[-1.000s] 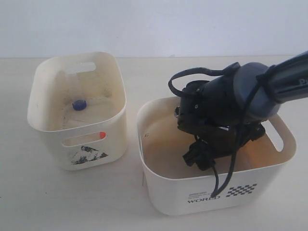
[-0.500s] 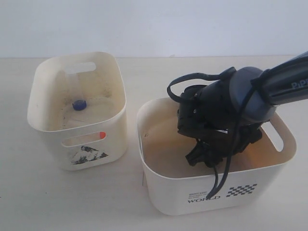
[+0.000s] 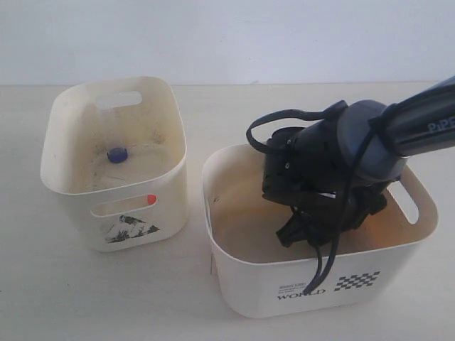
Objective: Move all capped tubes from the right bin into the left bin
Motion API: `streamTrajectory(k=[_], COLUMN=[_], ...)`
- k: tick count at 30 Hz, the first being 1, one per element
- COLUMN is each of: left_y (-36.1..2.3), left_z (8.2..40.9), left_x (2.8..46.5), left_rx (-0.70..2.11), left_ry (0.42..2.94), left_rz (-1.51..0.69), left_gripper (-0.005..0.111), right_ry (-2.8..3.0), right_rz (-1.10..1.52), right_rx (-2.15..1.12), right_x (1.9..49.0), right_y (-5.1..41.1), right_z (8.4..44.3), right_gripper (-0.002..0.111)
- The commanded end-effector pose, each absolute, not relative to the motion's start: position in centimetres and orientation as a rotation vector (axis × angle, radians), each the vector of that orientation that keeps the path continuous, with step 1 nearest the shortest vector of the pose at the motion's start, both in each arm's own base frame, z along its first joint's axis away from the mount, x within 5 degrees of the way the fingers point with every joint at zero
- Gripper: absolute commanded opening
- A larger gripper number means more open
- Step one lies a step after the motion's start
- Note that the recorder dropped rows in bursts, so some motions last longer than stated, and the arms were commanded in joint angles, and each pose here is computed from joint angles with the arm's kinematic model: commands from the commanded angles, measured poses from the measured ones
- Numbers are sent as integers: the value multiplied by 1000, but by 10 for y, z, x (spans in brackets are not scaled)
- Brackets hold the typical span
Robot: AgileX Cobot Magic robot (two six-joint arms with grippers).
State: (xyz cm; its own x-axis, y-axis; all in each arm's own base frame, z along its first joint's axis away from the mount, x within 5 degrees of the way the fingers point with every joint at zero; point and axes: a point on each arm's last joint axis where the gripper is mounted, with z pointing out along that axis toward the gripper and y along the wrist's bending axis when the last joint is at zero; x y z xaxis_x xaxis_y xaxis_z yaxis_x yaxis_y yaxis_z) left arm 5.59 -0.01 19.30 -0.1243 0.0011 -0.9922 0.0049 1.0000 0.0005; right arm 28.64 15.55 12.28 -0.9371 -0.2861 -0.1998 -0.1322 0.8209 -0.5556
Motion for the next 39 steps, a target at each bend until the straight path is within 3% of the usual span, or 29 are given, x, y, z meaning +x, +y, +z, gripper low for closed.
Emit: streamTrajectory(k=[1, 20, 26, 39], left_y=[0, 0, 0, 0], left_z=[195, 195, 195, 195], left_x=[56, 56, 56, 56], left_rx=[-8, -8, -8, -8], left_ry=[1686, 1686, 1686, 1686], left_rz=[-16, -16, -16, -16], left_gripper=[4, 4, 4, 4], right_ry=[2745, 2721, 2649, 2517], right_rz=[-839, -999, -714, -531], right_rx=[-302, -315, -246, -170], right_x=[285, 283, 284, 271], right_y=[151, 143, 150, 140], right_z=[120, 127, 167, 233], right_gripper=[51, 50, 50, 50])
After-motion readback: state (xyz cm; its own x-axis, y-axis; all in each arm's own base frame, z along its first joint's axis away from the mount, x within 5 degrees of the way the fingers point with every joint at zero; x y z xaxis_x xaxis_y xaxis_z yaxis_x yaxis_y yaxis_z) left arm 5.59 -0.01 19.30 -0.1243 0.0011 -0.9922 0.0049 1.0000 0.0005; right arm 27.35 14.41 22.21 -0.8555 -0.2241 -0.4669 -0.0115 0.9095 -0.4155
